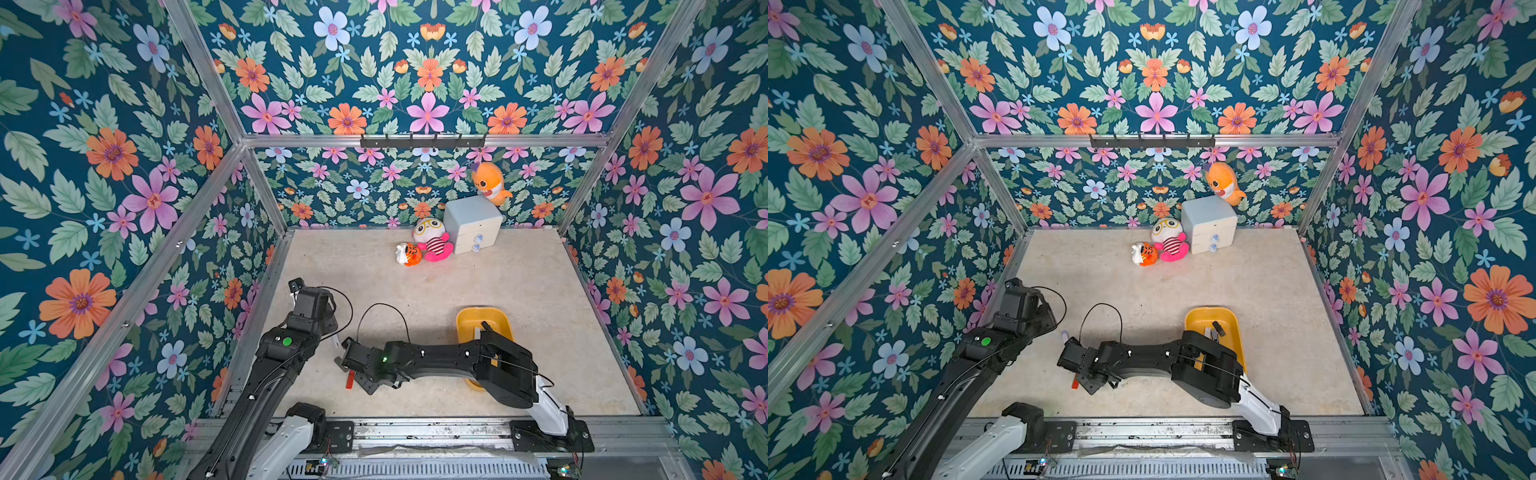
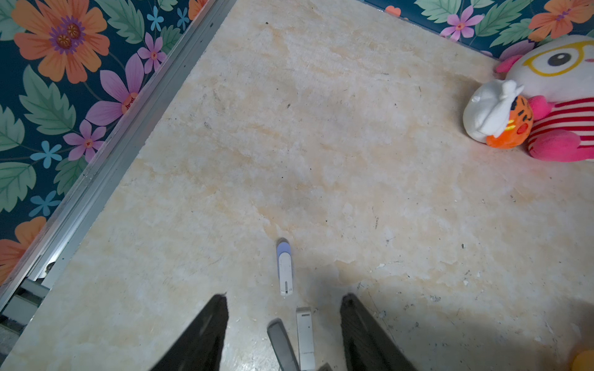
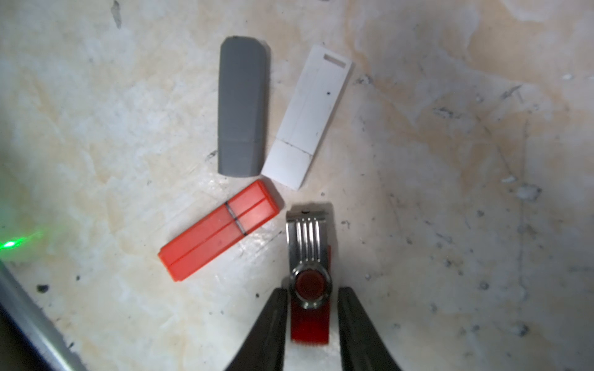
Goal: Put the usb flash drive into the storage box
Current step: Pick up the USB flash from the center of the board, then place the USB flash in the storage box, then pick up the USB flash from the center of the board, then place the USB flash in the storage box, then pick up the USB flash from the center of the board.
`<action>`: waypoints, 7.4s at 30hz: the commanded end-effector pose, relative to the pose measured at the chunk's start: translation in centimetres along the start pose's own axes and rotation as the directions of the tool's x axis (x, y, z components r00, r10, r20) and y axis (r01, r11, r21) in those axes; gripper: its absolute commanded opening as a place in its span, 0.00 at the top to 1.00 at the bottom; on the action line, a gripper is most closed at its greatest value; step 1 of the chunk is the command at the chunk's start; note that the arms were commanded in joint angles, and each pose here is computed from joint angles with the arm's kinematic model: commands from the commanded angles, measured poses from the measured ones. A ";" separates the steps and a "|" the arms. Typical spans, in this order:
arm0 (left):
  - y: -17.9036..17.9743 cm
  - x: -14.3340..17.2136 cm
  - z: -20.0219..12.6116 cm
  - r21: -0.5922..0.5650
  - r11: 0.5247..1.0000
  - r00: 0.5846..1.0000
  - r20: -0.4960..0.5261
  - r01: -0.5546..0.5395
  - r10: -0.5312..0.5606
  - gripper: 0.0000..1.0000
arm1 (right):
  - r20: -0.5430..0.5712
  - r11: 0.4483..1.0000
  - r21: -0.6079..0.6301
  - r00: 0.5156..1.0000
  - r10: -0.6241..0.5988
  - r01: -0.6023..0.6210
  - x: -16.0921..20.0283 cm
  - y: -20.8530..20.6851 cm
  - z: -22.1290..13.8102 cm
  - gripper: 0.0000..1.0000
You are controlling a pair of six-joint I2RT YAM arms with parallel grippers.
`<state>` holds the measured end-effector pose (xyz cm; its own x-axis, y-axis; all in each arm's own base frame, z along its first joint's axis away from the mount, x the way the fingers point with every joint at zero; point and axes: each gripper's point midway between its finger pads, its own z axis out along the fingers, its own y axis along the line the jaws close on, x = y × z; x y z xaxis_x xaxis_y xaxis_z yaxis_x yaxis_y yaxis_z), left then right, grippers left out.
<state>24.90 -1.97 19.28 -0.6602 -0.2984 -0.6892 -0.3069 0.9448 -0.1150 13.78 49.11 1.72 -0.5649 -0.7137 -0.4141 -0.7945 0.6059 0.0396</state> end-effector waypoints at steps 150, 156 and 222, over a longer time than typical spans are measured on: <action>-43.3 23.3 -6.1 0.711 0.695 0.847 -0.301 -0.106 0.437 0.83 | 0.852 0.247 0.112 0.221 0.475 -0.963 23.1 -35.4 -29.9 0.54; -44.8 27.3 -4.5 0.706 0.706 0.823 -0.365 -0.060 0.435 0.83 | 0.802 0.162 0.027 0.118 0.586 -0.986 24.6 -37.3 -27.1 0.54; 1.3 -1.0 3.9 0.076 0.992 0.991 -0.096 0.103 -0.096 0.38 | 0.104 0.973 -0.075 0.969 0.225 -0.218 -5.3 -0.5 -2.2 0.43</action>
<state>27.46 0.00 16.71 -0.7014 -0.4064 -0.5856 -0.3294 0.9134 -0.2393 16.84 51.26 6.13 -0.7087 -0.5004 -0.4973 -0.6542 0.7301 0.1976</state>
